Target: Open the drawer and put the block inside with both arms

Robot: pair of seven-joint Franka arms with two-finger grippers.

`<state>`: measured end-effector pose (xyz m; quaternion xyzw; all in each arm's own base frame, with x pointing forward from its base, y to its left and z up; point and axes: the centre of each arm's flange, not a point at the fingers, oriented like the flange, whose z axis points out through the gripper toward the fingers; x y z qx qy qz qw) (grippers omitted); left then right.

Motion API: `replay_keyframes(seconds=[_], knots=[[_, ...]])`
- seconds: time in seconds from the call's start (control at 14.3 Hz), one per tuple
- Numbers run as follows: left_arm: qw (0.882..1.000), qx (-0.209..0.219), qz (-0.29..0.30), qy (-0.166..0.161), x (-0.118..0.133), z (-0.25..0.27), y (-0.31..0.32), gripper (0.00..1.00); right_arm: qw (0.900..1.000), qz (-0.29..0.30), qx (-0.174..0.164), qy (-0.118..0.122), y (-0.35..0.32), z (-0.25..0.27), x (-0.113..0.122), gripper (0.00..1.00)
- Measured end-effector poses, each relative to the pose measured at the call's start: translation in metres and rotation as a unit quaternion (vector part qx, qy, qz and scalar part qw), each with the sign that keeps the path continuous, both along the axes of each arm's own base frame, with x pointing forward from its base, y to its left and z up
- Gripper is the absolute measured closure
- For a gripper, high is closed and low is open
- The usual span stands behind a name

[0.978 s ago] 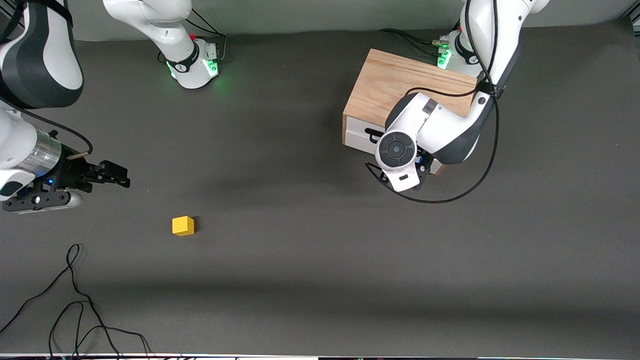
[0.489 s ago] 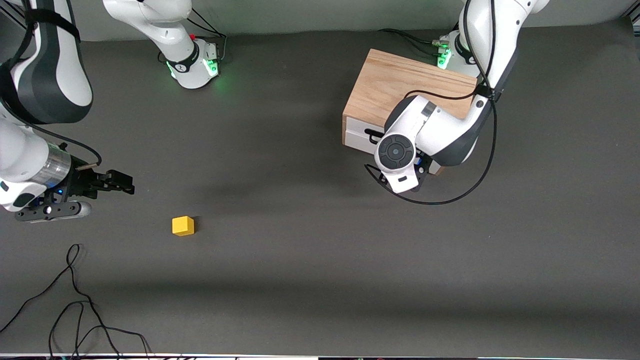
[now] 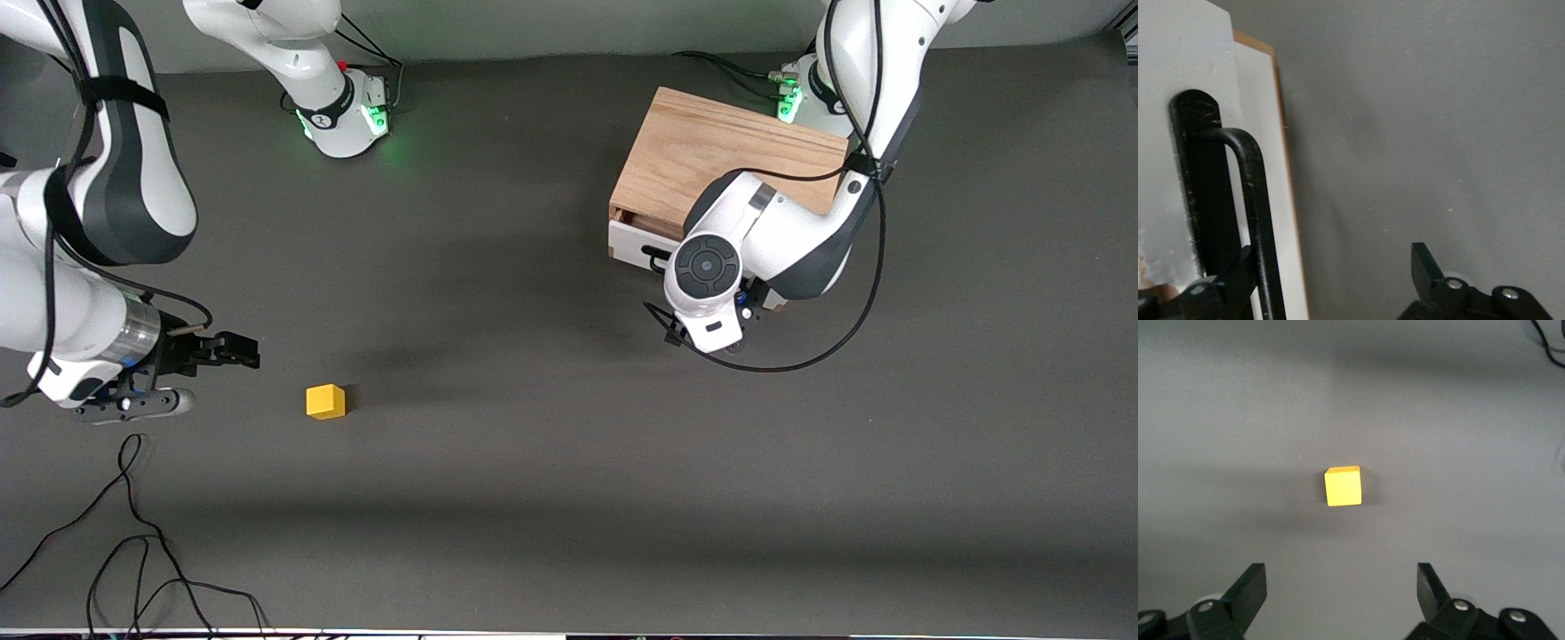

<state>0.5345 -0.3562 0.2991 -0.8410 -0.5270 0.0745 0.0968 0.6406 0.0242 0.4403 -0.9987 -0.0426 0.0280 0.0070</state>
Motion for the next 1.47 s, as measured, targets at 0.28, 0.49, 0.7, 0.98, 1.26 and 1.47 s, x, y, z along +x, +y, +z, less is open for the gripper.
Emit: replay_keyframes(seconds=[0.28,0.49,0.7,0.98,1.26,1.47], knots=[[1.000,-0.016,0.004,-0.024,0.024,0.003,-0.007,0.00,1.000,0.001,-0.002,0.007,-0.001,-0.038,0.011,0.00],[0.998,-0.038,0.010,-0.049,0.041,0.006,-0.012,0.00,1.000,0.004,-0.005,0.009,-0.001,-0.063,0.018,0.00],[0.994,-0.063,0.016,-0.088,0.059,0.013,-0.016,0.00,1.000,0.005,-0.006,0.013,-0.001,-0.084,0.022,0.00],[0.991,-0.064,0.006,-0.117,0.067,0.016,-0.016,0.00,1.000,0.015,-0.012,0.015,0.005,-0.110,0.027,0.00],[0.990,-0.062,0.002,-0.124,0.068,0.014,-0.016,0.00,0.999,0.022,-0.019,0.018,0.006,-0.128,0.029,0.00],[0.986,-0.071,-0.002,-0.148,0.074,0.016,-0.018,0.00,0.999,0.026,-0.017,0.016,0.012,-0.142,0.031,0.00]])
